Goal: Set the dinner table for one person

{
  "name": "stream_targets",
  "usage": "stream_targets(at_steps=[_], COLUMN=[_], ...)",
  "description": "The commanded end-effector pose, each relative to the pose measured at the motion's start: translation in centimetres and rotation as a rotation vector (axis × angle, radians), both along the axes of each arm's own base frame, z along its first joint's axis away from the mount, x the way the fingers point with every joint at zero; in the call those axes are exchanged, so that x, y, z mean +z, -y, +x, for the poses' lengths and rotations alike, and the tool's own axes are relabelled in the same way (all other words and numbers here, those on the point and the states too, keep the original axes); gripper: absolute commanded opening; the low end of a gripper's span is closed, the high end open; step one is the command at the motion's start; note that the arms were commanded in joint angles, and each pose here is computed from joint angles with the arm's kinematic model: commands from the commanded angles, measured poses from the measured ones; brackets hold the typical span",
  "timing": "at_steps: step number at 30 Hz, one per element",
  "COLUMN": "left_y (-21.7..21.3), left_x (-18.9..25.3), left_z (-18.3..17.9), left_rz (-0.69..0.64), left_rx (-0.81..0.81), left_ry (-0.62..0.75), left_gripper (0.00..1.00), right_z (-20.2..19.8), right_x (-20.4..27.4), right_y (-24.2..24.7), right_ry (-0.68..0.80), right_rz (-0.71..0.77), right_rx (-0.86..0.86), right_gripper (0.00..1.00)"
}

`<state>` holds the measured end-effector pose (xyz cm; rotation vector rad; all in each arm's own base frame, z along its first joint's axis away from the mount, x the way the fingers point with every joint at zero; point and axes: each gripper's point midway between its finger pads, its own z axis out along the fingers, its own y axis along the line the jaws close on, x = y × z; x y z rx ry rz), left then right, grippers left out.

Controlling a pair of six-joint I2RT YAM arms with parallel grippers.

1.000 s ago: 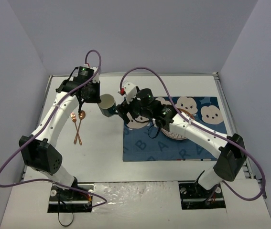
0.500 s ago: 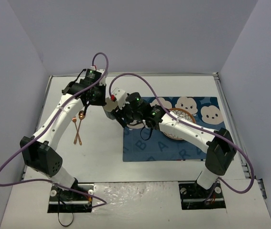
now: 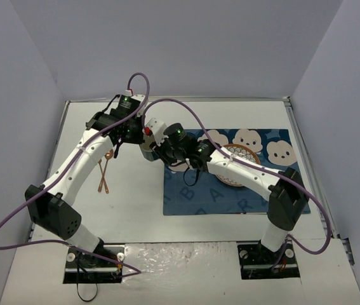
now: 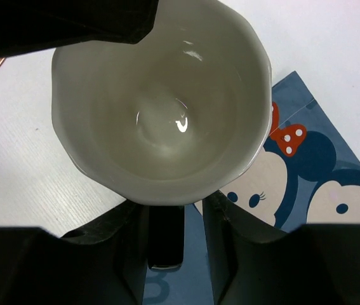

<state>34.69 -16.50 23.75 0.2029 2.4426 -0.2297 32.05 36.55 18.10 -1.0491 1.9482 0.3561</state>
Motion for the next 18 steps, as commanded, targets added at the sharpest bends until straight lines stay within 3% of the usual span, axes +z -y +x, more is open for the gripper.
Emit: stream_targets(at_steps=[1, 7, 10, 15, 18], left_y=[0.6, 0.6, 0.6, -0.1, -1.0], left_x=[4.8, 4.2, 4.0, 4.6, 5.2], left_z=[0.3, 0.1, 0.0, 0.3, 0.5], left_rz=[-0.085, -0.079, -0.084, -0.083, -0.085], left_rx=[0.005, 0.001, 0.006, 0.046, 0.081], left_ry=[0.156, 0.145, 0.144, 0.164, 0.184], left_gripper=[0.0, 0.0, 0.01, 0.37, 0.53], right_z=[1.5, 1.3, 1.2, 1.3, 1.4], right_x=[3.5, 3.4, 3.1, 2.6, 2.9], right_y=[-1.1, -1.0, -0.8, 0.3, 0.8], right_ry=[0.081, 0.078, 0.073, 0.084, 0.091], right_rz=[0.07, 0.069, 0.065, 0.045, 0.052], right_rx=[-0.017, -0.019, -0.019, -0.059, -0.072], right_gripper=[0.28, 0.02, 0.0, 0.0, 0.0])
